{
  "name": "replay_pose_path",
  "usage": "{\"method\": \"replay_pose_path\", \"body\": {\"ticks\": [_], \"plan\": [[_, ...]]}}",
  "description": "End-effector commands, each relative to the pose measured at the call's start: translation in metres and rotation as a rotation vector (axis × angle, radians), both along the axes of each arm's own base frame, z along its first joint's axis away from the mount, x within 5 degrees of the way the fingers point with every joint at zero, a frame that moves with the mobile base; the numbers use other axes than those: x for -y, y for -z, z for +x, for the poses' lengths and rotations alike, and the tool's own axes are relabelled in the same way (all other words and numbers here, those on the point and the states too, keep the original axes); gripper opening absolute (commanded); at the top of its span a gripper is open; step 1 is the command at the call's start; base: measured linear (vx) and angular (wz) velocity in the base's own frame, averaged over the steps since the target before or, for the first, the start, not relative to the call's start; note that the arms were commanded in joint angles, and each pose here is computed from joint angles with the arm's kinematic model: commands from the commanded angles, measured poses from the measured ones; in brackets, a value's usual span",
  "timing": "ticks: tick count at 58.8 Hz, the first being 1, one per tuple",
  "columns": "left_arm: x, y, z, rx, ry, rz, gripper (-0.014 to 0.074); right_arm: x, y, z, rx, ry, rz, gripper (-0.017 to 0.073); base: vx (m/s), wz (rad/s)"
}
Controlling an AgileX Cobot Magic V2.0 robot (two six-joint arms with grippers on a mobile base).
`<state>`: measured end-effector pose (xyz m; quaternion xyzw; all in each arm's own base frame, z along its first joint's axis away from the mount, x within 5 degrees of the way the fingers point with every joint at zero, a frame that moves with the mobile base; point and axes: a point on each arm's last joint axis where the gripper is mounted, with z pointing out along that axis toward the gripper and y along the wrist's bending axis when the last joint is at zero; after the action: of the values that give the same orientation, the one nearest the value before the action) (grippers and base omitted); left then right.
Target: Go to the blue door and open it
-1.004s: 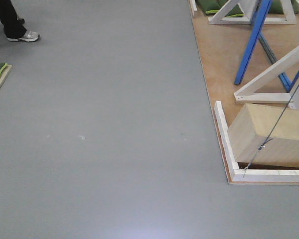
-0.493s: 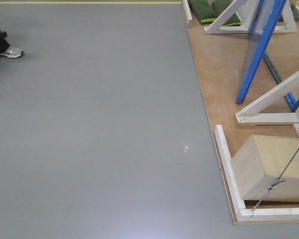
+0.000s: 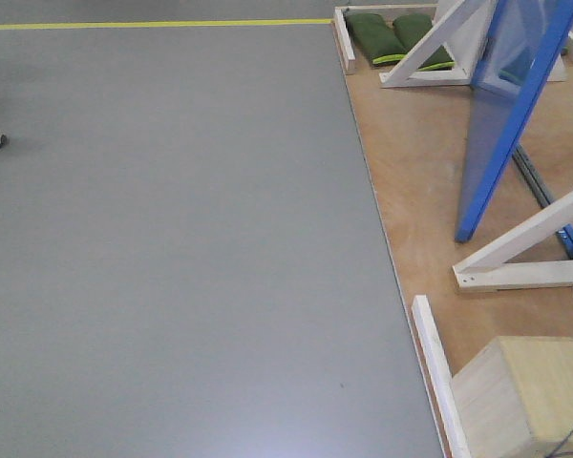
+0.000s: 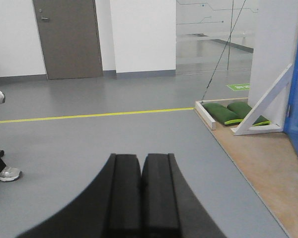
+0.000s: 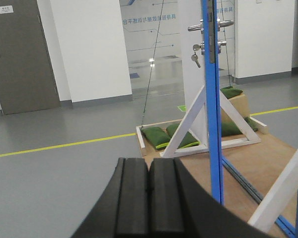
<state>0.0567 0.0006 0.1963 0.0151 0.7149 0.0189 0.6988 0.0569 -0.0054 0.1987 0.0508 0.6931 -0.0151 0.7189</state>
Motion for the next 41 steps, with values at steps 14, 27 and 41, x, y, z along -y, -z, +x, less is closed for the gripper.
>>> {"method": "replay_pose_path", "body": {"ticks": [14, 27, 41], "plan": [[0.0009, -0.0149, -0.0023, 0.117, 0.013, -0.008, 0.0073, -0.0002, -0.0100, -0.0020, 0.097, 0.003, -0.030, -0.0001, 0.50, 0.05], [0.0009, -0.0149, -0.0023, 0.117, 0.013, -0.008, 0.0073, -0.0002, -0.0100, -0.0020, 0.097, 0.003, -0.030, -0.0001, 0.52, 0.07], [0.0009, -0.0149, -0.0023, 0.117, 0.013, -0.008, 0.0073, -0.0002, -0.0100, -0.0020, 0.097, 0.003, -0.030, -0.0001, 0.51, 0.02]]}}
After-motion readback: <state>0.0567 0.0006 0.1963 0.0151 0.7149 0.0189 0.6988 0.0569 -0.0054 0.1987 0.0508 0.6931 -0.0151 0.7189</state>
